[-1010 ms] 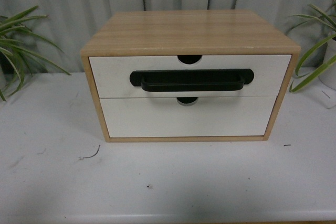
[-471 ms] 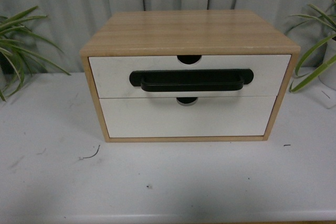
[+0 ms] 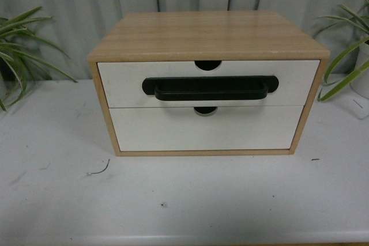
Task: Close drawer sideways
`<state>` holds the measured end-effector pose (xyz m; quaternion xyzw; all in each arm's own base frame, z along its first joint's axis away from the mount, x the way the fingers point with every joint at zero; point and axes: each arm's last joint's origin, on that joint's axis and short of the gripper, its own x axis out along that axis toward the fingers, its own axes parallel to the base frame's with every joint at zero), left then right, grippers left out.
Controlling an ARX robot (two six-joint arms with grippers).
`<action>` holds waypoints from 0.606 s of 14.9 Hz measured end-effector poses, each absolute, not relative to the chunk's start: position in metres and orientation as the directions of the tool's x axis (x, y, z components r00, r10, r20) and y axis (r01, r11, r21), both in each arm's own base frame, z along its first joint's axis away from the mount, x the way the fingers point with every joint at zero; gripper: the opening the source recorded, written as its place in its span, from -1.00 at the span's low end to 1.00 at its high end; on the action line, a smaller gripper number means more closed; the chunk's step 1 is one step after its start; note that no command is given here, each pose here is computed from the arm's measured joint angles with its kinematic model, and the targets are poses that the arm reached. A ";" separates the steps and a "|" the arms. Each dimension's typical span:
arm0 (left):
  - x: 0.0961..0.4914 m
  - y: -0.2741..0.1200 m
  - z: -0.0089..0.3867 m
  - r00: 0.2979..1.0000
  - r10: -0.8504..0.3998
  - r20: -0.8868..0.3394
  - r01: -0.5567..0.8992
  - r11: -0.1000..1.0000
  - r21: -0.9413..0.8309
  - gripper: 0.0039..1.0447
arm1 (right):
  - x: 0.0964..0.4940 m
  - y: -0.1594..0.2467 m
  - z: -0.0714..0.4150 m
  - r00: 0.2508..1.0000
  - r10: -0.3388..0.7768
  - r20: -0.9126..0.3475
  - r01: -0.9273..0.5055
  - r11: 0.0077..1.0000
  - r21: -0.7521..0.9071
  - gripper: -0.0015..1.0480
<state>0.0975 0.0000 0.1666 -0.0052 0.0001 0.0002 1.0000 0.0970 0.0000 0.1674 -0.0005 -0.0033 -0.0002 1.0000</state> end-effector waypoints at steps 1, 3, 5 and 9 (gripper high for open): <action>0.098 0.000 0.167 1.000 0.000 0.000 0.000 1.000 -0.010 0.73 | 0.097 0.000 0.167 1.000 0.000 0.007 0.000 1.000 -0.001 0.64; 0.098 0.000 0.167 1.000 0.001 0.000 -0.001 1.000 -0.010 0.86 | 0.097 0.000 0.167 1.000 0.000 0.006 0.000 1.000 -0.001 0.90; 0.098 0.000 0.167 1.000 0.000 0.000 0.000 1.000 -0.010 0.88 | 0.097 0.000 0.167 1.000 0.000 0.007 0.000 1.000 -0.001 0.88; 0.098 0.000 0.167 1.000 0.000 0.000 0.000 1.000 -0.010 0.88 | 0.097 0.000 0.167 1.000 0.000 0.007 0.000 1.000 -0.001 0.88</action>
